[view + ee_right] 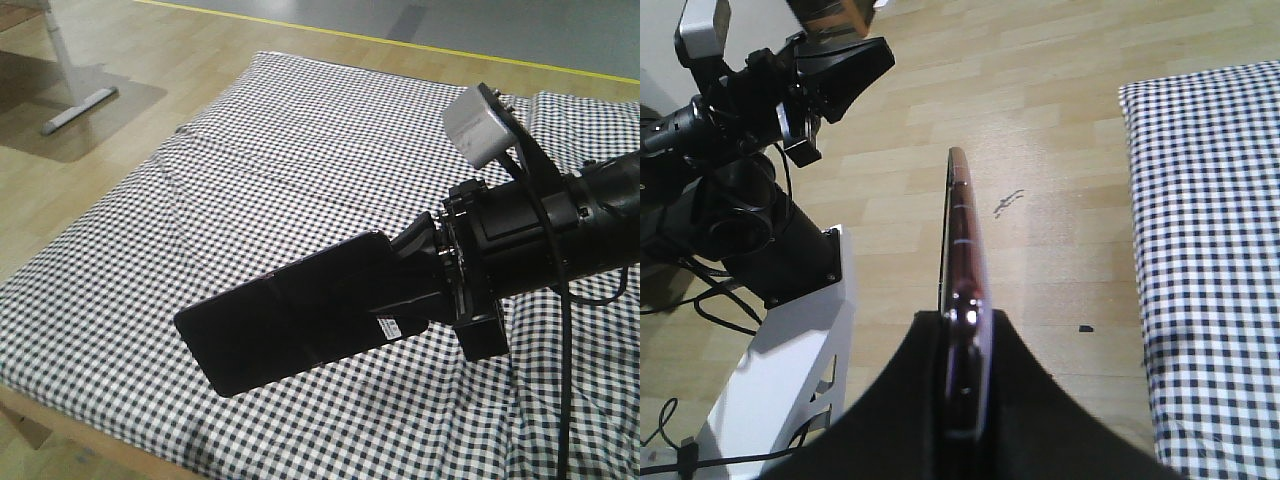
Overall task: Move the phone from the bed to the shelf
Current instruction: 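Drive to the wooden shelf holding the phone in the right gripper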
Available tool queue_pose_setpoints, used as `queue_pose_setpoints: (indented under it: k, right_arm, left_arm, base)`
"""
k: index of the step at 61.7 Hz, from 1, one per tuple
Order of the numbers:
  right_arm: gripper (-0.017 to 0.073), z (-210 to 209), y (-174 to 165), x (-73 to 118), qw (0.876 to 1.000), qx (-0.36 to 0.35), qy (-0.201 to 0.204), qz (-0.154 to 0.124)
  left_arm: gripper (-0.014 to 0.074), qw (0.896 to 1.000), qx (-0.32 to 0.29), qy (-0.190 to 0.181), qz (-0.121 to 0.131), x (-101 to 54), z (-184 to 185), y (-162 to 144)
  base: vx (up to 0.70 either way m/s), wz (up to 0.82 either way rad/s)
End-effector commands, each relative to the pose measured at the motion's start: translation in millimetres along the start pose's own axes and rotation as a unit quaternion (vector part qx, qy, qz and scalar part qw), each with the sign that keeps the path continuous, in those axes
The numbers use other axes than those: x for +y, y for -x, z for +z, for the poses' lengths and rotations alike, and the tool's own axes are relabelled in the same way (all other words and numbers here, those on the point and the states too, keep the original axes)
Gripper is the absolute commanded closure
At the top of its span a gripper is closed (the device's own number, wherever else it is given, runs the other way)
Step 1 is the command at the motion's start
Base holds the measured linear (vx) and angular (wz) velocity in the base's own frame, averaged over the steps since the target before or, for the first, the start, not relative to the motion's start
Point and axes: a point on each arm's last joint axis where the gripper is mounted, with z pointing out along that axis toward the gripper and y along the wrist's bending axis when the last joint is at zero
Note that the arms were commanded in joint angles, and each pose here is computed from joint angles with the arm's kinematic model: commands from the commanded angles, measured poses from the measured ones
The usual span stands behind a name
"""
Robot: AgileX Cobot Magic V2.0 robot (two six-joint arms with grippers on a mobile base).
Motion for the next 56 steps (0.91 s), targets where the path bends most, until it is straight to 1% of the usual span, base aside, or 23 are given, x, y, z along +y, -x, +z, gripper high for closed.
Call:
queue_pose_setpoints:
  k: [1,56]
  right_arm:
    - [0.0561,-8.2,11.6,18.2,0.999,-0.033,0.041,-0.011]
    - [0.0561,-8.2,11.6,18.2,0.999,-0.033,0.041,-0.011]
  left_arm:
    - [0.0592,0.999,-0.053,0.002,-0.009,0.5,-2.0,15.7]
    - [0.0592,0.999,-0.053,0.002,-0.009,0.5,-2.0,15.7]
  base:
    - [-0.07,0.26]
    - [-0.07,0.26]
